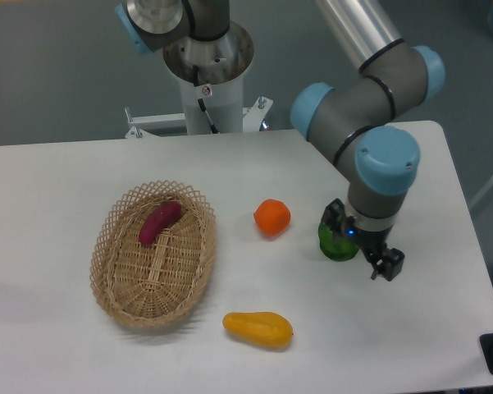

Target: Place the sweet potato in the basket

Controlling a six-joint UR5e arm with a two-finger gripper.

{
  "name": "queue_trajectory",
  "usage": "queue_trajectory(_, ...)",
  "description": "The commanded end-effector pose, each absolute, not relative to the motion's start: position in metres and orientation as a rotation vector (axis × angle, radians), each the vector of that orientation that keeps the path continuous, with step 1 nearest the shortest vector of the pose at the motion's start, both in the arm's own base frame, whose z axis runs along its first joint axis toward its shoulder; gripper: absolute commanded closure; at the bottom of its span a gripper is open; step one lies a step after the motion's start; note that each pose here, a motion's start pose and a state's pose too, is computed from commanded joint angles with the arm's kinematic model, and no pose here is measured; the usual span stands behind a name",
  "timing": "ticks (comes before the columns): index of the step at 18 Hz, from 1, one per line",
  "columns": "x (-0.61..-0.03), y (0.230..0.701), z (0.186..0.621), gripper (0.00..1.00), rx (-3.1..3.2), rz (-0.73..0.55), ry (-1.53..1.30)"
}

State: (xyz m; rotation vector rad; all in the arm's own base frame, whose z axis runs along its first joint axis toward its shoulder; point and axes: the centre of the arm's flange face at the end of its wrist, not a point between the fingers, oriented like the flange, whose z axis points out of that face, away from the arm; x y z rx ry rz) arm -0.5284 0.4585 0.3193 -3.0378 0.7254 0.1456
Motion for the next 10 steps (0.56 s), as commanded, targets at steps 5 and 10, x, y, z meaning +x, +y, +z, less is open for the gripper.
queue_trajectory(5, -0.545, 0.451, 0.317, 0.0, -3.045, 0.16, 0.709)
queue_trajectory(10, -0.549, 0.45, 0.314, 0.0, -3.046, 0.158, 0.715)
